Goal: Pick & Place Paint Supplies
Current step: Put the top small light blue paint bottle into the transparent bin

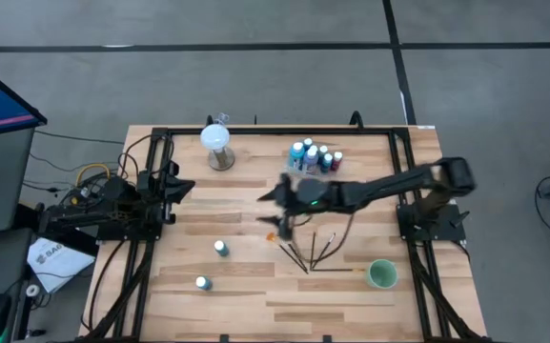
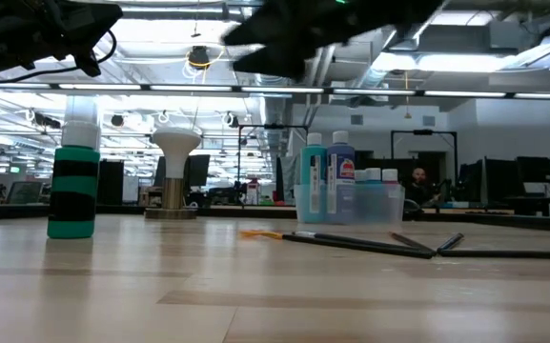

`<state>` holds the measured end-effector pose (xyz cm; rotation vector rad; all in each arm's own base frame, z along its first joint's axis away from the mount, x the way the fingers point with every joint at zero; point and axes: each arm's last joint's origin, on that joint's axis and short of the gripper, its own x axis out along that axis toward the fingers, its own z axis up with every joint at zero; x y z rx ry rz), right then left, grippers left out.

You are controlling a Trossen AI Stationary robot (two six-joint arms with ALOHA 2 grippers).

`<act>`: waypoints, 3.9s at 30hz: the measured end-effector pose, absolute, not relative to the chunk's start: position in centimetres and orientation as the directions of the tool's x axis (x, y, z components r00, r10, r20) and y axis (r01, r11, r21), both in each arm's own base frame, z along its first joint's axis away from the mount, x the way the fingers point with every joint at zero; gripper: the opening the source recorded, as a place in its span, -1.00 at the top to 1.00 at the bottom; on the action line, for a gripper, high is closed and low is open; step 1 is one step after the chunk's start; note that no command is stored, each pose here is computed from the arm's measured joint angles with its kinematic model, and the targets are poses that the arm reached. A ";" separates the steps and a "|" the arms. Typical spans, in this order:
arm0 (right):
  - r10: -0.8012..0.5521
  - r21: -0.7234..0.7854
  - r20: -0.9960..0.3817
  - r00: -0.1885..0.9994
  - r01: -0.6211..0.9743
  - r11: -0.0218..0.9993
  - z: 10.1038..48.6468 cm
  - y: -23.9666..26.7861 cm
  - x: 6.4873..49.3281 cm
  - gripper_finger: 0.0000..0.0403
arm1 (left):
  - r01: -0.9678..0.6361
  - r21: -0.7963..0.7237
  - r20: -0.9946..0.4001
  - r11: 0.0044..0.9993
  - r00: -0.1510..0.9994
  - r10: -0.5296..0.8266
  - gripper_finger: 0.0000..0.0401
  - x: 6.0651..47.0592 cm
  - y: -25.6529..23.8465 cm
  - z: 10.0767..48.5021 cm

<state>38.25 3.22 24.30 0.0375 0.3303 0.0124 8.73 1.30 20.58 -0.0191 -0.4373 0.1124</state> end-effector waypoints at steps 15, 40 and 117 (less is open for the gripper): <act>0.329 0.097 -0.328 0.885 -0.315 0.944 19.3 6.9 49.8 -0.31 | -0.105 -0.042 0.421 0.994 0.900 0.113 0.99 8.7 1.3 20.6; 0.338 0.131 -0.360 0.869 -0.312 0.941 15.0 5.5 52.0 -0.31 | -0.105 -0.043 0.421 0.994 0.900 0.113 0.99 8.7 1.3 20.6; -0.781 0.004 -0.362 0.509 0.838 0.545 20.2 -3.6 22.5 0.48 | -0.104 -0.042 0.422 0.994 0.900 0.112 0.99 8.7 1.3 20.6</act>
